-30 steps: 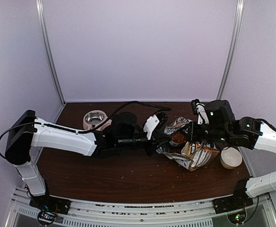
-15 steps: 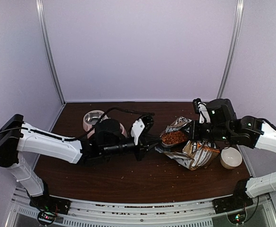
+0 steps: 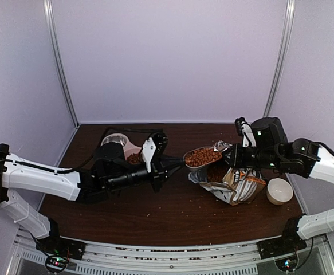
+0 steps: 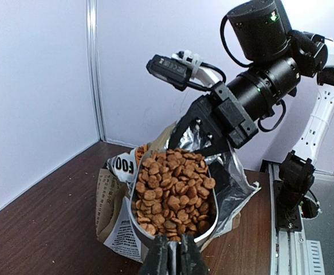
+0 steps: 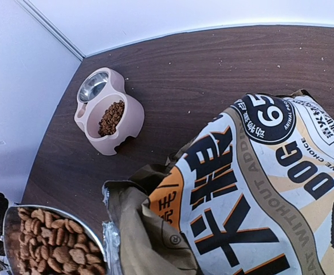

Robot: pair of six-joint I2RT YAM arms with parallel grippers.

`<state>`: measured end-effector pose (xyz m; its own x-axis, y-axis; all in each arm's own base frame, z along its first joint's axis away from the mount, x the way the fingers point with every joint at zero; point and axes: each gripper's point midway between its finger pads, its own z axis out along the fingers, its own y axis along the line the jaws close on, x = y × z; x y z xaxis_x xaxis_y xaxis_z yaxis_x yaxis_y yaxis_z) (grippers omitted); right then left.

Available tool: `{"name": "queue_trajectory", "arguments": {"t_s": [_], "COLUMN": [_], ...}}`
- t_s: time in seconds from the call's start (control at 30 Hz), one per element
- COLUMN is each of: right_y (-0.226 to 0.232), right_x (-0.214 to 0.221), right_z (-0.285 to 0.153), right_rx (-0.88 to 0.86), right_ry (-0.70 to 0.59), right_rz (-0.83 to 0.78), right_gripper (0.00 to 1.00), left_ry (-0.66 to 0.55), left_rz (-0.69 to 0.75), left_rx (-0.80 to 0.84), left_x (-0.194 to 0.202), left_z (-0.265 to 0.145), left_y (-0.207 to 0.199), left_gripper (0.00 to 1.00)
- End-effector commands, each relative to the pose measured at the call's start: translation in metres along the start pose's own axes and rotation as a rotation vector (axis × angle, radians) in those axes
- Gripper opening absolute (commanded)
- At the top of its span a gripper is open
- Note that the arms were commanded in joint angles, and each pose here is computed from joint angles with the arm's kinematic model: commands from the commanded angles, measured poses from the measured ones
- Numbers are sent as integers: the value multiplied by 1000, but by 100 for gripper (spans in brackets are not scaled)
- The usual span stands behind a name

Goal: Serve the pet food
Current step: Collect the pet food from the pet food bag, then place the pet food in the pet food bowl.

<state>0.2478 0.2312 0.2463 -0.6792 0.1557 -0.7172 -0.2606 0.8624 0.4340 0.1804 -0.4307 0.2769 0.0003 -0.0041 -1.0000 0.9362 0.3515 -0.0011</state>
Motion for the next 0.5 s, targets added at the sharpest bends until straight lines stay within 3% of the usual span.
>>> {"name": "queue_trajectory", "arguments": {"t_s": [0.0, 0.47], "right_y": [5, 2], "right_x": [-24, -28], "right_z": [-12, -13], "right_rx": [-8, 1], "right_ry": [-63, -70], "right_rz": [41, 44], "right_gripper": [0, 0], "left_ry": [-102, -281], "left_rz": [11, -42], "left_rx": [-22, -53], "left_x": [-28, -70], "left_z": [-9, -30], "left_y": [2, 8], "left_gripper": [0, 0]}}
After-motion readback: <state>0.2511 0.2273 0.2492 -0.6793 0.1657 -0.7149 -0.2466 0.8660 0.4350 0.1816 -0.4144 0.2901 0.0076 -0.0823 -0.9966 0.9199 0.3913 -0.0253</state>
